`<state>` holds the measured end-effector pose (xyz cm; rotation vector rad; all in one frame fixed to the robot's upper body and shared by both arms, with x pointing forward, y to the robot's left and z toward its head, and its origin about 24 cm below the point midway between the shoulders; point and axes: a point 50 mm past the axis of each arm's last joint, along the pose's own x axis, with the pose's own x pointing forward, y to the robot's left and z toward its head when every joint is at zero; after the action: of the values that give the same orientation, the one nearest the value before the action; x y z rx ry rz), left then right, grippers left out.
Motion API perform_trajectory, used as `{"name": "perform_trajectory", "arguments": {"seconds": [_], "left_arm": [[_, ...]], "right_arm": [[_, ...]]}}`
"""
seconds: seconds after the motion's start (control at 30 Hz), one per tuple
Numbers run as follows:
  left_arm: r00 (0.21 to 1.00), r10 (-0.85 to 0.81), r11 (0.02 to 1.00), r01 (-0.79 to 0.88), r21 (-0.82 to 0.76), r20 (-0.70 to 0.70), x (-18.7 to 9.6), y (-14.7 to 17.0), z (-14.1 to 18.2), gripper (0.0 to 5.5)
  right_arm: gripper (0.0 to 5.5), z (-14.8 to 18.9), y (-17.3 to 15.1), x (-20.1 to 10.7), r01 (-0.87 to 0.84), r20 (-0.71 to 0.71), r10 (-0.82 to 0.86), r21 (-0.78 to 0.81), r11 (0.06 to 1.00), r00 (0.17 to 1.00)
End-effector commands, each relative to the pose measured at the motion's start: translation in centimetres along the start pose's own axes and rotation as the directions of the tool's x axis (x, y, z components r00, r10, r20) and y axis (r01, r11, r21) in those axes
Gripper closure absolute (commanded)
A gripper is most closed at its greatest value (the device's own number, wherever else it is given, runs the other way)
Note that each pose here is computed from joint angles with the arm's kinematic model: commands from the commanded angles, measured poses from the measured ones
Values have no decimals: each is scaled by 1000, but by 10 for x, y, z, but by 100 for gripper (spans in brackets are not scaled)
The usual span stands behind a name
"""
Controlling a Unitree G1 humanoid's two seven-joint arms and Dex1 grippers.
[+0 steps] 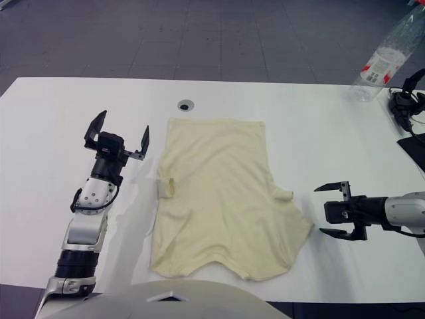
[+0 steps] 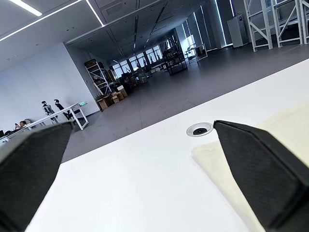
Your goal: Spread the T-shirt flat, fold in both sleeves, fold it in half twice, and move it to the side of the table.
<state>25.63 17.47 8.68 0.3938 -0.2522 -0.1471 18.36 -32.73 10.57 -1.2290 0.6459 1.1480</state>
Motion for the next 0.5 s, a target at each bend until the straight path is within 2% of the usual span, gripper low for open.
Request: {"name": "perform_trajectory", "arguments": {"seconds": [0.03,0.07,0.5], "left_arm": [[999,-38,999,38,8,-14,-3,-3,0,10],[999,-42,999,42,9,-14,-3,-4,0,10],[998,-54,998,54,-14,-16,0,-1,-1,10]], "right_arm": [[43,1,6,8,-46,-13,46,-18,999,999],[47,2,7,9,-50,-6,50,-24,998,999],[274,13,13,11,-78,24,80,-73,994,997]]}}
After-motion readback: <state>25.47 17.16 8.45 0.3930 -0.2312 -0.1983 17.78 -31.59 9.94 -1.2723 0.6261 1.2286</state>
